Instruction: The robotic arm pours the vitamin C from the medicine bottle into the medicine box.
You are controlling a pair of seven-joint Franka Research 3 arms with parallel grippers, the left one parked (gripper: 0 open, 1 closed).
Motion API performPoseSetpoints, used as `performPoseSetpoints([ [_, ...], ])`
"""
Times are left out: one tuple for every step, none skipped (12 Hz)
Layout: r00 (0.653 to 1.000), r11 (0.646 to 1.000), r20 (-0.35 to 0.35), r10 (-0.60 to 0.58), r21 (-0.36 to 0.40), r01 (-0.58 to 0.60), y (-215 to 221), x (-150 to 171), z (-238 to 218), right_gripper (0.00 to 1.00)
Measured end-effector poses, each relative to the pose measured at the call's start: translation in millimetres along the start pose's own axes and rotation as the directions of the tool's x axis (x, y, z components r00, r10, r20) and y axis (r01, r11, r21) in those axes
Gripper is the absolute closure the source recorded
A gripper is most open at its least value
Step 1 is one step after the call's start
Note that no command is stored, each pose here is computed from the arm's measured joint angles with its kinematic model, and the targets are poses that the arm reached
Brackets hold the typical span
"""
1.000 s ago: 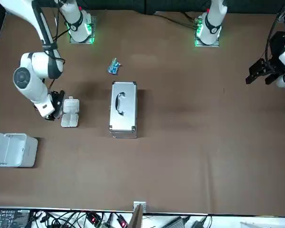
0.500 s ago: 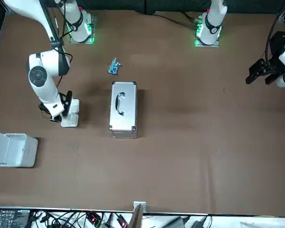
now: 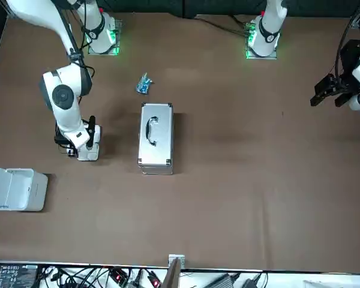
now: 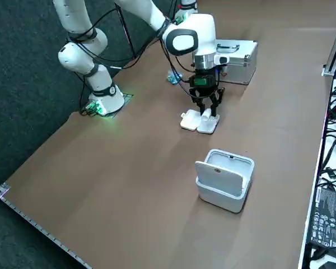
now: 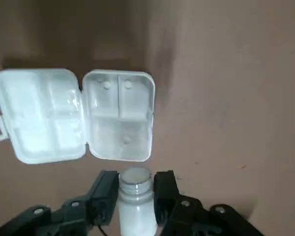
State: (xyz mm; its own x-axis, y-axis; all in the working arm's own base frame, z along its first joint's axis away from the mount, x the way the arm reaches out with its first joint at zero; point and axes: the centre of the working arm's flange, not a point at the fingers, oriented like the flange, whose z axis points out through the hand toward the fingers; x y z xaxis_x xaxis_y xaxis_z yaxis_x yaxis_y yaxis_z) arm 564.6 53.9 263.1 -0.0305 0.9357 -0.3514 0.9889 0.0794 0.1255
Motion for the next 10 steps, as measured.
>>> performPoseSetpoints([
  [1.000, 1.000, 0.014, -0.019, -0.009, 0.019, 1, 2, 2, 0.57],
  [0.999, 0.999, 0.022, -0.029, -0.014, 0.029, 2, 4, 3, 0.57],
  [0.999, 0.999, 0.026, -0.038, -0.015, 0.038, 2, 7, 5, 0.57],
  [0.998, 0.999, 0.028, -0.048, -0.017, 0.049, 2, 10, 6, 0.57],
  [0.998, 0.998, 0.033, -0.062, -0.021, 0.063, 2, 13, 7, 0.57],
  [0.996, 0.997, 0.039, -0.077, -0.025, 0.078, 2, 16, 7, 0.57],
  [0.995, 0.995, 0.047, -0.090, -0.029, 0.092, 2, 18, 8, 0.57],
  [0.993, 0.994, 0.054, -0.102, -0.034, 0.103, 1, 21, 9, 0.57],
  [0.992, 0.993, 0.062, -0.113, -0.038, 0.115, 0, 24, 10, 0.57],
  [0.987, 0.988, 0.077, -0.143, -0.049, 0.147, -1, 31, 11, 0.57],
])
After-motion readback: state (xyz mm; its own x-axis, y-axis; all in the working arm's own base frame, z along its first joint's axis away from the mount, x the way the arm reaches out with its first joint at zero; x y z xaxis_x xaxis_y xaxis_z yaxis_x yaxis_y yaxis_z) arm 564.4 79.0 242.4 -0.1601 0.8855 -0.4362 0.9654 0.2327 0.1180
